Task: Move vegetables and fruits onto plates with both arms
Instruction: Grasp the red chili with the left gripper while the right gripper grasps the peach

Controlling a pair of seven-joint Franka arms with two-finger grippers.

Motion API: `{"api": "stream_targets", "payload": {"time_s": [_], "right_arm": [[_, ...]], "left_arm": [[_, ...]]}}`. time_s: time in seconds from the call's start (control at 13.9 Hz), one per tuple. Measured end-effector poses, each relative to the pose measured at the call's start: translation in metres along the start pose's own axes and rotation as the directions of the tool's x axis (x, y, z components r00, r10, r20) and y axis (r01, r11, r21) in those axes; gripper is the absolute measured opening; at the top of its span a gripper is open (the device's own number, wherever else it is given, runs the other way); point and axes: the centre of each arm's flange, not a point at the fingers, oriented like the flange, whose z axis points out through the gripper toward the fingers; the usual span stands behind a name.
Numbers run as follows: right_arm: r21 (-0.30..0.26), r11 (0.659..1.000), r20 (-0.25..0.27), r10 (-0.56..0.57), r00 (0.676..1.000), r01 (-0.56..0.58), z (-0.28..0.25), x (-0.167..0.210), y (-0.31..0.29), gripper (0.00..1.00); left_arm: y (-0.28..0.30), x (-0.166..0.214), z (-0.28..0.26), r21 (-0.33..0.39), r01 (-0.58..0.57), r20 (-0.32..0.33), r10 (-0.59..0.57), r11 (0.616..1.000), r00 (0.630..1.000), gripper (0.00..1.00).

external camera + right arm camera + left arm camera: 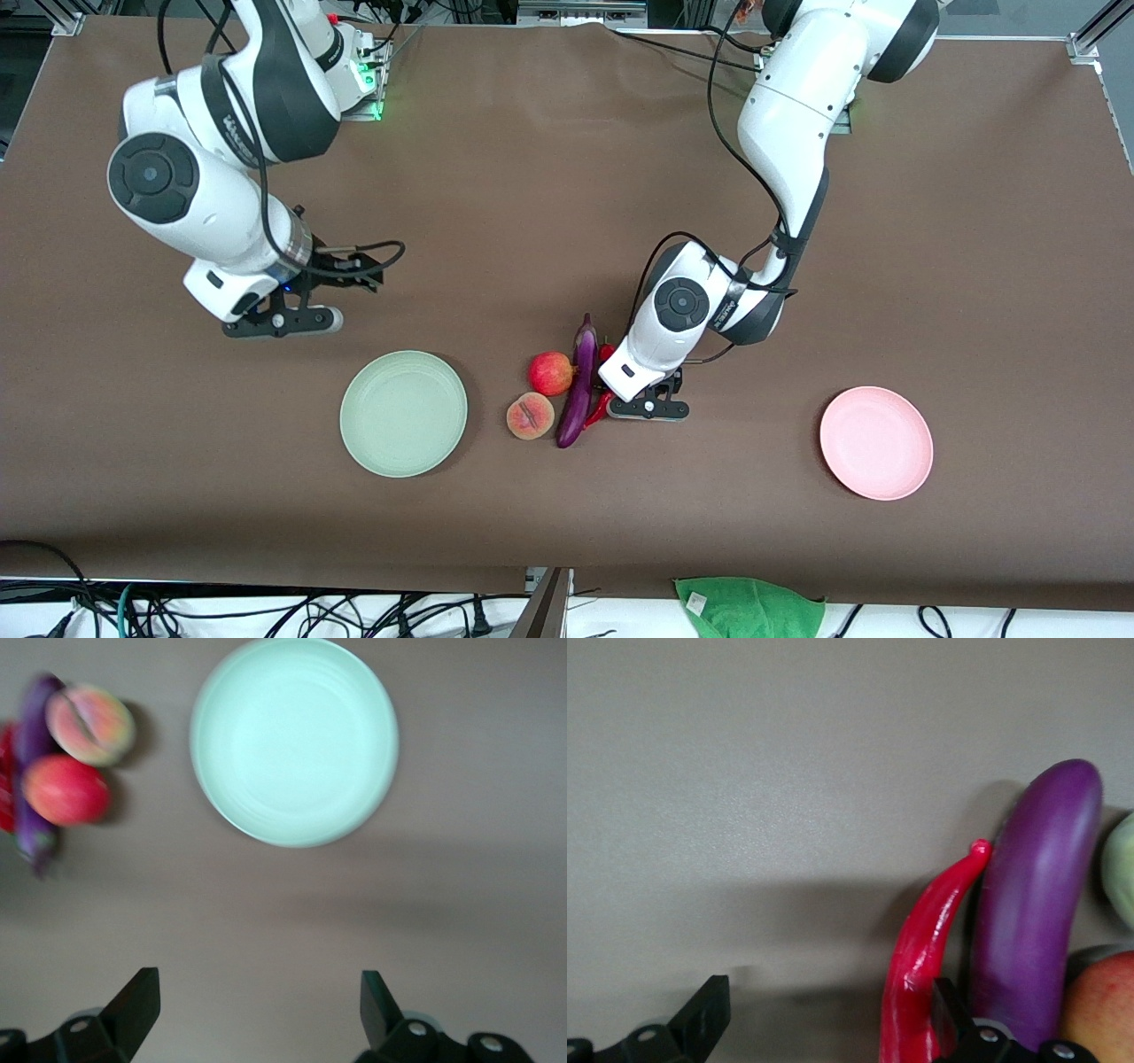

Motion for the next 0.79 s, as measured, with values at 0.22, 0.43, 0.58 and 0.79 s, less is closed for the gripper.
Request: {"api": "stream_targets", "payload": {"time_s": [0.22, 0.43, 0.58, 0.79], "right_arm": [[0.103, 0.994, -0.054, 0.051, 0.997, -0.045, 0.054, 0.03, -0.01, 1.0], [0.142, 0.987, -0.088, 0.088, 0.992, -0.075, 0.101, 0.054, -0.038, 1.0], [0.173, 0.974, -0.118, 0.171, 0.978, -0.149, 0.112, 0.076, -0.063, 1.0], [0.207, 0.956, -0.145, 0.242, 0.959, -0.209, 0.134, 0.101, -0.084, 1.0]], "left_arm": [[0.001, 0.0, 0.0, -0.001, 0.0, -0.002, 0.0, 1.0, 1.0, 0.94], [0.003, -0.001, -0.001, -0.004, 0.005, -0.005, -0.005, 1.0, 1.0, 0.75], [0.003, -0.001, -0.001, -0.004, 0.046, -0.005, -0.046, 0.999, 0.999, 0.73], [0.005, -0.002, -0.001, -0.006, 0.099, -0.003, -0.099, 0.995, 0.995, 0.84]]}}
